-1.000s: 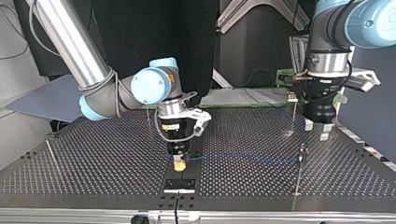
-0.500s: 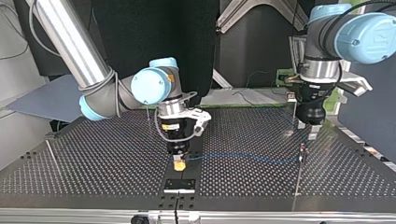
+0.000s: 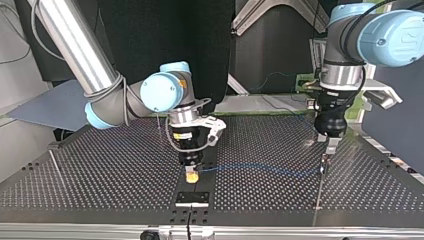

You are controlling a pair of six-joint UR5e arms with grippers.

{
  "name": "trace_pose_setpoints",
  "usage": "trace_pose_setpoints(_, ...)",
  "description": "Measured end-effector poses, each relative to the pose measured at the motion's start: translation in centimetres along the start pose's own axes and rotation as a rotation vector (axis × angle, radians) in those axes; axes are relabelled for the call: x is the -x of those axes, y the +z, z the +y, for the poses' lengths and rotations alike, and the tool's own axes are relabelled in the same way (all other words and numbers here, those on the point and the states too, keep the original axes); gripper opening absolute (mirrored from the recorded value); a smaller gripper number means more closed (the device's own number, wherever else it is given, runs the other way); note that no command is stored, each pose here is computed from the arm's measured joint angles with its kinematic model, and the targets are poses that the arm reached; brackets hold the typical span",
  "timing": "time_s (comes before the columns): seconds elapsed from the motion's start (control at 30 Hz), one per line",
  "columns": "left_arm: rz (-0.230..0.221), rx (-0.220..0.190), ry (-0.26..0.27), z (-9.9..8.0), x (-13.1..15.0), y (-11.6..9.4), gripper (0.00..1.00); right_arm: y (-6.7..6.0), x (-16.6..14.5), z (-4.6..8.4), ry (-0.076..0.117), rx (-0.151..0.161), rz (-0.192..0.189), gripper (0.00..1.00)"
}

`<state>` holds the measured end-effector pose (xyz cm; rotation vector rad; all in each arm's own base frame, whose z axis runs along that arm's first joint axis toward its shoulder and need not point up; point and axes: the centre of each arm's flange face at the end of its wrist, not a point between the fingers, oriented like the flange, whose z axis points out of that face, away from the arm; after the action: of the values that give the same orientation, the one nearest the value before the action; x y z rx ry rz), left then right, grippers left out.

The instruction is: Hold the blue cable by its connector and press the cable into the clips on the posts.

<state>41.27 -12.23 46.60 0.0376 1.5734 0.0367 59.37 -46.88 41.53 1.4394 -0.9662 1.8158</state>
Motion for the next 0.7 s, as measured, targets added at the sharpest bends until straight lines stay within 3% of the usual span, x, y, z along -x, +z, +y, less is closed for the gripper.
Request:
trace_pose_setpoints(0.3, -0.016, 0.000, 0.075, -0.21, 0.34, 0.06, 0.99, 0.00, -0.01, 0.00, 0.000, 0.000, 0.000, 0.00)
trace_pose_setpoints(0.7, -0.015, 0.028, 0.088, -0.04, 0.35, 0.02, 0.99, 0.00, 0.00, 0.00, 0.000, 0.000, 0.000, 0.00)
